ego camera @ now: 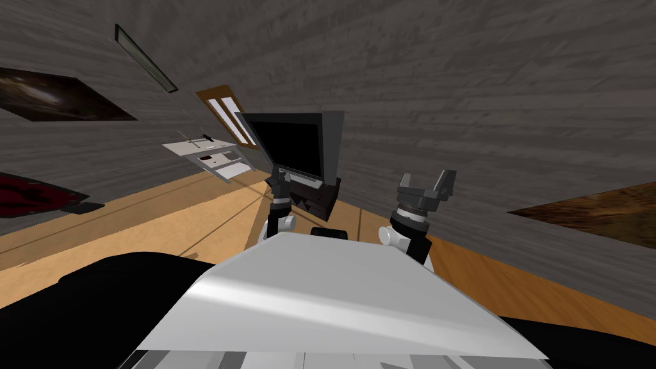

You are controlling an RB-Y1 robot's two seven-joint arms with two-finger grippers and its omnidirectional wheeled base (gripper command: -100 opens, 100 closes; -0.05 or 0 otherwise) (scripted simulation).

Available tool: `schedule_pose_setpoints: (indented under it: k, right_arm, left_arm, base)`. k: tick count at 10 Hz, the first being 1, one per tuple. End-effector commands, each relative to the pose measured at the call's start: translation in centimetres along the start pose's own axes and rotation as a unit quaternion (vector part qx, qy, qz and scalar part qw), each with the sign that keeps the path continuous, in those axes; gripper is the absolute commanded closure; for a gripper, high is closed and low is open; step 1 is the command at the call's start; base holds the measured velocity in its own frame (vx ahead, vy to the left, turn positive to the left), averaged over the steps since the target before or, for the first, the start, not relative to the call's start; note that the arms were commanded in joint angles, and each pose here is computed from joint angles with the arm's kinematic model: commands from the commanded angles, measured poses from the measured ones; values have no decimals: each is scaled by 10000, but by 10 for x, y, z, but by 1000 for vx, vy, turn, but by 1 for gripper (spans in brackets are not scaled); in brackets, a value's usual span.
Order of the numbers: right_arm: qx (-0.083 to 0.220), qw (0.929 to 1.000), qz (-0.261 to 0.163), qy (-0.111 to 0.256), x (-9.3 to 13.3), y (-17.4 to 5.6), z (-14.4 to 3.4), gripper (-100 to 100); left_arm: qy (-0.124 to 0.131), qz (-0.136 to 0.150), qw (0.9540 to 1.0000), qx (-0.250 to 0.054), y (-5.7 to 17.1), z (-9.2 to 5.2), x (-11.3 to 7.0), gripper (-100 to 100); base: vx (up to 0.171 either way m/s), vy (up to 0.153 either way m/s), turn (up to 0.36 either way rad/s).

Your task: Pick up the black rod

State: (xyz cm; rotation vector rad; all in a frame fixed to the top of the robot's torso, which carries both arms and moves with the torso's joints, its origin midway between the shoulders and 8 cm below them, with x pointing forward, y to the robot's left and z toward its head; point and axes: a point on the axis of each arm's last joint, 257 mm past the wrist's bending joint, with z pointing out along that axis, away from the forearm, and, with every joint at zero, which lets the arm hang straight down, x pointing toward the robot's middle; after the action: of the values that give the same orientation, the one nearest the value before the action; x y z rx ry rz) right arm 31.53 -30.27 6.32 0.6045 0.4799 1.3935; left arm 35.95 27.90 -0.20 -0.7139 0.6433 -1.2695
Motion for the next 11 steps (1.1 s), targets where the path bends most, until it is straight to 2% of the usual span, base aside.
schedule_pose_setpoints:
  k: [1, 3, 5, 6, 9, 10, 11]
  right_arm:
    - [0, 10000, 0, 0, 0, 0, 0, 0]
    - [0, 10000, 0, 0, 0, 0, 0, 0]
    - [0, 10000, 1, -1, 0, 0, 0, 0]
    - [0, 10000, 1, -1, 0, 0, 0, 0]
    - [0, 10000, 1, -1, 0, 0, 0, 0]
    - [0, 10000, 1, -1, 0, 0, 0, 0]
    - [0, 10000, 1, -1, 0, 0, 0, 0]
  left_arm:
    - [136, 97, 9998, -115, 8, -2, -1, -100]
    - [288, 252, 9985, -385, 26, -5, -7, -100]
    - [345, 413, 9955, -785, 51, -12, -22, -100]
    - [345, 413, 9955, -785, 51, -12, -22, -100]
    - [215, 615, 9864, -1510, 95, -27, -59, -100]
    - [210, 616, 9852, -1585, 99, -28, -59, -100]
    - [119, 668, 9811, -1810, 112, -35, -75, -100]
  base:
    - [-3, -20, 6]
    - [-11, -61, 15]
    - [3, -98, 22]
    - [-1, -82, 9]
    - [-19, -119, 20]
    - [4, -107, 19]
    - [8, -89, 8]
